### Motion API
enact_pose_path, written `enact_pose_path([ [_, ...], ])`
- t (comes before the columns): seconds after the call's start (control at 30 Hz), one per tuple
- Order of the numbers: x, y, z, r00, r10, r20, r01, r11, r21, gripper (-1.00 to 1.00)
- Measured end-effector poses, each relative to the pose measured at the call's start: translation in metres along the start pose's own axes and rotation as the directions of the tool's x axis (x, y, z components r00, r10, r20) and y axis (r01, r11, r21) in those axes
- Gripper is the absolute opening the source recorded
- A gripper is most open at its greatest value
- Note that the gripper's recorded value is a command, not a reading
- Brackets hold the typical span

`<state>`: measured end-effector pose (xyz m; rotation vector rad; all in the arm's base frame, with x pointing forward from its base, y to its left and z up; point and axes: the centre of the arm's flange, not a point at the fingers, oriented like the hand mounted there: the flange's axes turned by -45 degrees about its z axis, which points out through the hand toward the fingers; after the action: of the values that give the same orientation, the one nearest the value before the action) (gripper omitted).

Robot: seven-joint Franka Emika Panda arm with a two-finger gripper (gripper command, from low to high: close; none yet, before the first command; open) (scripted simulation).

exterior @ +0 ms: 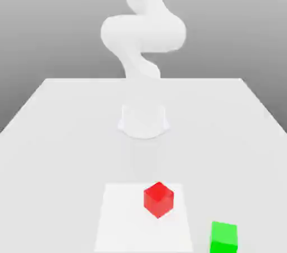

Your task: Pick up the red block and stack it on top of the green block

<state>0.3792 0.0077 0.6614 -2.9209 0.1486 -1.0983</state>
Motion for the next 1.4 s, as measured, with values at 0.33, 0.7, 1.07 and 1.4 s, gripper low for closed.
enact_pose_path([
  [0.33,-0.114,-0.009,0.229,0.870,0.384,0.310,-0.336,0.921,-0.198,0.00],
  [0.7,-0.300,-0.005,0.353,0.564,0.700,0.438,-0.509,0.713,-0.483,0.00],
  [1.07,-0.338,-0.003,0.391,0.558,0.705,0.439,-0.510,0.708,-0.488,-1.00],
  [1.4,-0.281,-0.032,0.352,0.612,0.617,0.495,-0.439,0.785,-0.437,-1.00],
])
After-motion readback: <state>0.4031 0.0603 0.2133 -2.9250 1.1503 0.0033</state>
